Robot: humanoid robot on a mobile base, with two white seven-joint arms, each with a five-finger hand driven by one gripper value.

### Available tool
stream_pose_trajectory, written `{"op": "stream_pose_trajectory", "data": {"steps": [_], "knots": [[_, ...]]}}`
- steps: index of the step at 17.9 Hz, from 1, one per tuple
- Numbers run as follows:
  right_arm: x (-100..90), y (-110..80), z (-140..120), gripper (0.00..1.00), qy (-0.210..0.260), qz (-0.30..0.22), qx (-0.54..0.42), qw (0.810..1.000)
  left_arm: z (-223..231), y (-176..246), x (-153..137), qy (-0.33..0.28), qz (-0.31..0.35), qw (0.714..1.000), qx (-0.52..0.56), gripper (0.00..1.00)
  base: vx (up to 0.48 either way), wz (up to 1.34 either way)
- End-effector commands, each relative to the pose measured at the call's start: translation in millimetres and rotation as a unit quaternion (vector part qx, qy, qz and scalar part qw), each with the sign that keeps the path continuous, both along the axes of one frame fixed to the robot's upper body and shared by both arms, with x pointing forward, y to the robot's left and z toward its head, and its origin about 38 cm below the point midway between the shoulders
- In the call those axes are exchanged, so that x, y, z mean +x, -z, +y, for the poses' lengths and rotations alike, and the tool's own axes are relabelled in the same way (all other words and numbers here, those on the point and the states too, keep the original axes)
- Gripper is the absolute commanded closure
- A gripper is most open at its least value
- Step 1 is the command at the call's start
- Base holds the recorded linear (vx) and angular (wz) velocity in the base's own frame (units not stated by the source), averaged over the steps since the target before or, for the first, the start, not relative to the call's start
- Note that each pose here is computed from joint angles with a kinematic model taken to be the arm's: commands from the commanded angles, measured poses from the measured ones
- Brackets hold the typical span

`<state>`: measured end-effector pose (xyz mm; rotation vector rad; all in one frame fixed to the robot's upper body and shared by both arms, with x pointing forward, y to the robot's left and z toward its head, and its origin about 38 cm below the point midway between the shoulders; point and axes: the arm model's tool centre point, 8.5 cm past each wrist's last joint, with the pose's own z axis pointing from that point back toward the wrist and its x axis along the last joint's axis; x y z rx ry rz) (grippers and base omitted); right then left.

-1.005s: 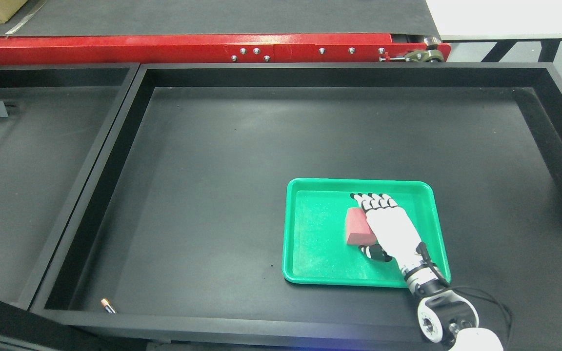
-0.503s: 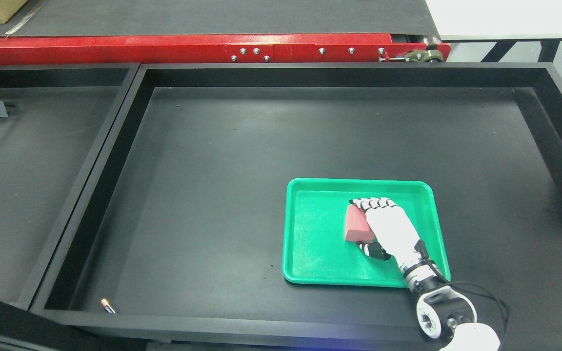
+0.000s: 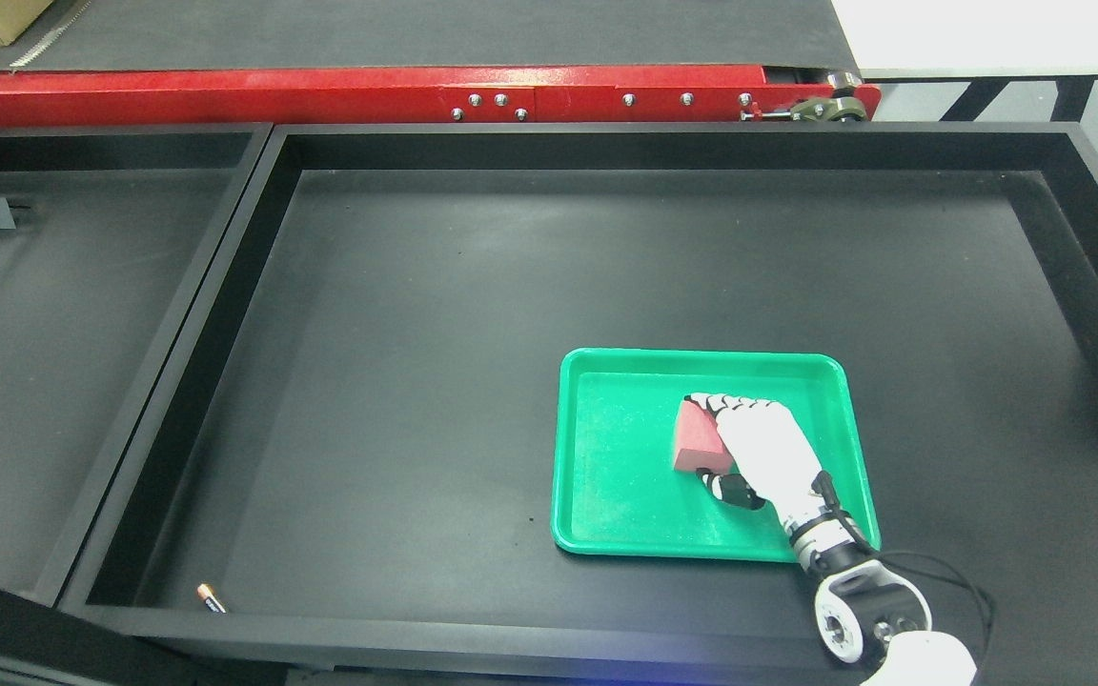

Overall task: Pick pink block from left shelf to tray
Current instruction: 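Lift the pink block out of the green tray with the right hand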

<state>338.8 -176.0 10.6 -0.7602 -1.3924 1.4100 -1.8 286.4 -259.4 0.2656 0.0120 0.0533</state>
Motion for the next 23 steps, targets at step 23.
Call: {"op": "stream_pose_trajectory", "data": {"steps": [23], "knots": [[-31.6,-91.7,-49,0.98,0.041,-0.343,0.170,0.923,11,-1,25,0.002,-0.023,1.000,0.008,0.00,-0.001,0.00]]}}
